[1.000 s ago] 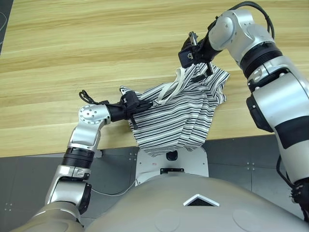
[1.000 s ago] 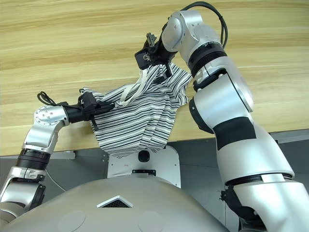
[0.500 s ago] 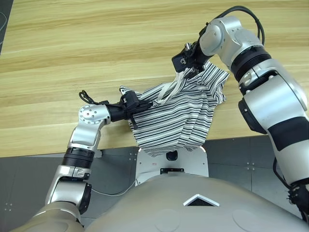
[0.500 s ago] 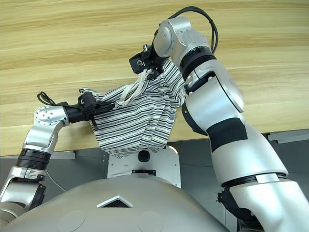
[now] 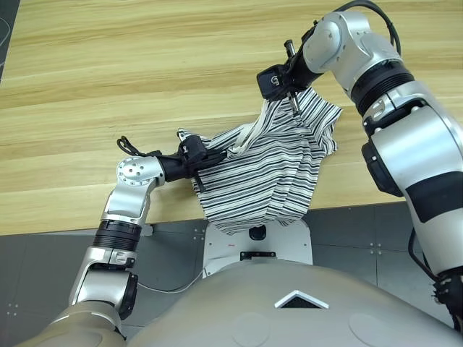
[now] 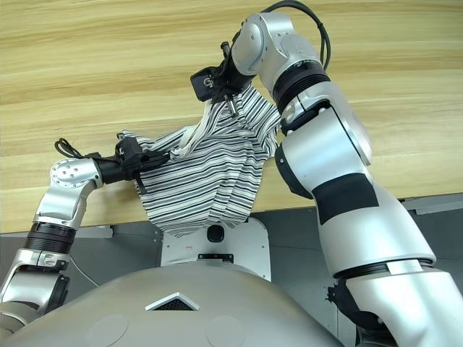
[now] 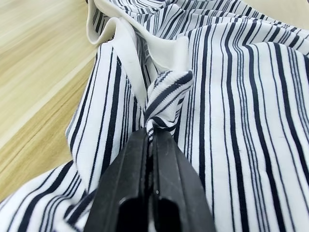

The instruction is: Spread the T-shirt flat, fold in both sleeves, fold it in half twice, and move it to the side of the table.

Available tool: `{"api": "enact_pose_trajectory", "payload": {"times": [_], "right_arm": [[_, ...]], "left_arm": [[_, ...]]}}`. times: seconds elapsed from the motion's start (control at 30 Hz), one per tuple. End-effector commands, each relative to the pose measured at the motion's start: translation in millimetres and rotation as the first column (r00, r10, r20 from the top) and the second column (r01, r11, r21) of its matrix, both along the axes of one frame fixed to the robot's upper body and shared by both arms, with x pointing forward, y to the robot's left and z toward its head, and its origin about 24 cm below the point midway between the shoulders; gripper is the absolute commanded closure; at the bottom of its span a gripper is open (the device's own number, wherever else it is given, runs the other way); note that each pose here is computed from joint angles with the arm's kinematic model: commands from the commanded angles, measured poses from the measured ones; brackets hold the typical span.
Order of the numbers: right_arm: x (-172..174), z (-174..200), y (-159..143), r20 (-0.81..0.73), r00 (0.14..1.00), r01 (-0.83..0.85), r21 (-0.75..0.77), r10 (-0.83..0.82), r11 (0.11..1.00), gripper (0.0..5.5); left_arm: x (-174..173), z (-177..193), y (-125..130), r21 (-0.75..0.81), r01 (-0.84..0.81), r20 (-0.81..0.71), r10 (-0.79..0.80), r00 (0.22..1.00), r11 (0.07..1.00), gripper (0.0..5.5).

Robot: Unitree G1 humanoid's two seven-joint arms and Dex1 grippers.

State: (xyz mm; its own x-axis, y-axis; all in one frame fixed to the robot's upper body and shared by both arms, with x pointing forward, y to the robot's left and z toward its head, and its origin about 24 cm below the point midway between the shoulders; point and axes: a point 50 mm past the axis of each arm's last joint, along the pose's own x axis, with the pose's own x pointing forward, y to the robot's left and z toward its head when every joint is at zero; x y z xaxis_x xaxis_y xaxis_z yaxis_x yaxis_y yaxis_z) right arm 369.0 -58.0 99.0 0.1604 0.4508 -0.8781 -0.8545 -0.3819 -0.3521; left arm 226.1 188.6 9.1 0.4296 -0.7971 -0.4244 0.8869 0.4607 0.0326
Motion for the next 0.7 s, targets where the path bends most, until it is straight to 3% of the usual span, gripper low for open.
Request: {"api": "enact_pose_trajectory", "payload": {"times": [0.03, 0.27, 0.43, 0.7], "right_arm": [[4.4, 11.7, -7.0, 0.015, 1.000, 0.004, 0.032, -0.004, 0.999, 5.39], [4.2, 25.6, -51.4, 0.169, 0.985, -0.024, 0.340, -0.036, 0.940, 5.39], [-38.1, 4.4, -85.8, 0.309, 0.928, -0.073, 0.698, -0.208, 0.712, 5.39], [-96.3, -6.6, -95.7, 0.279, 0.914, -0.097, 0.855, -0.296, 0.510, 5.39]], "left_arm": [[8.1, 5.0, 4.1, -0.009, -0.042, 0.026, 0.043, 0.999, 0.999, 5.40], [31.8, 25.4, 13.8, -0.108, -0.210, 0.128, 0.223, 0.966, 0.972, 5.40], [45.9, 74.3, 24.9, -0.295, -0.315, 0.305, 0.401, 0.864, 0.902, 5.40], [29.3, 86.8, 22.7, -0.421, -0.370, 0.331, 0.520, 0.787, 0.828, 5.40]]}}
